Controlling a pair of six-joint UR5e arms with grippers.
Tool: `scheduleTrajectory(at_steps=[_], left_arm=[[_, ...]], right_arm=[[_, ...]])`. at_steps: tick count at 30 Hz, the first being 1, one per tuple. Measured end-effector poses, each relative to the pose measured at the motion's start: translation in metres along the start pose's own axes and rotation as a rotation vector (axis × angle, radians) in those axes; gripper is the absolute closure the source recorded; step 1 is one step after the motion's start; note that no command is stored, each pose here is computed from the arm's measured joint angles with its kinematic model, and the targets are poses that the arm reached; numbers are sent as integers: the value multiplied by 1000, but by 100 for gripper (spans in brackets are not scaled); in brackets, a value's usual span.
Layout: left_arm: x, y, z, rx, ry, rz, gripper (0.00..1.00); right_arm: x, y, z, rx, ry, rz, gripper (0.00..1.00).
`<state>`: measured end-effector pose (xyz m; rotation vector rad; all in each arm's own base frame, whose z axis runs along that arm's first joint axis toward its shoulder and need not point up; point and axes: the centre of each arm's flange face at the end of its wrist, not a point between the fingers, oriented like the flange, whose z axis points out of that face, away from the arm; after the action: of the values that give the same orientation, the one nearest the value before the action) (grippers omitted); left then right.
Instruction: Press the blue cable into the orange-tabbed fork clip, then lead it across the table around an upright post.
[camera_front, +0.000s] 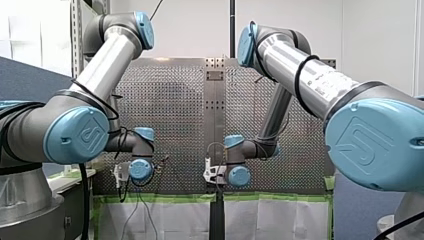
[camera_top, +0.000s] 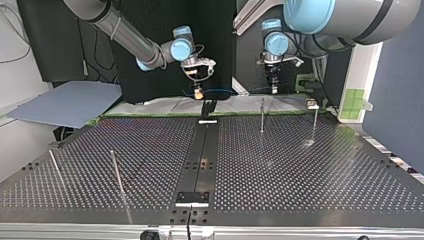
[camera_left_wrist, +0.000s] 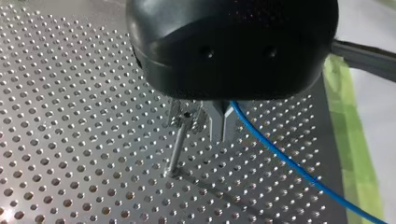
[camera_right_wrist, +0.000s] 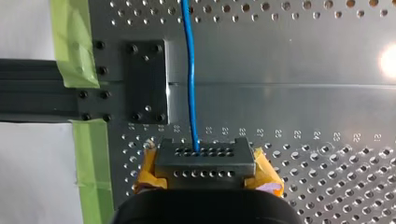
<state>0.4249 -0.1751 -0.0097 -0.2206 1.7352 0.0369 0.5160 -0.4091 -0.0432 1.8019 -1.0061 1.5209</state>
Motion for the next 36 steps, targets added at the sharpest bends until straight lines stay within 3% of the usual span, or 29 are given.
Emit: scheduleTrajectory(at_steps=[16, 29, 36], left_arm=[[-10, 5, 24, -24, -19, -13, 100], [-13, 0, 32, 33, -23, -14, 100], [-16, 0, 37, 34, -26, -21, 100]], right_arm=[[5, 14, 9, -21, 7, 3, 100], [-11, 33, 14, -51, -19, 12, 100], [-10, 38, 17, -58, -18, 13, 100]])
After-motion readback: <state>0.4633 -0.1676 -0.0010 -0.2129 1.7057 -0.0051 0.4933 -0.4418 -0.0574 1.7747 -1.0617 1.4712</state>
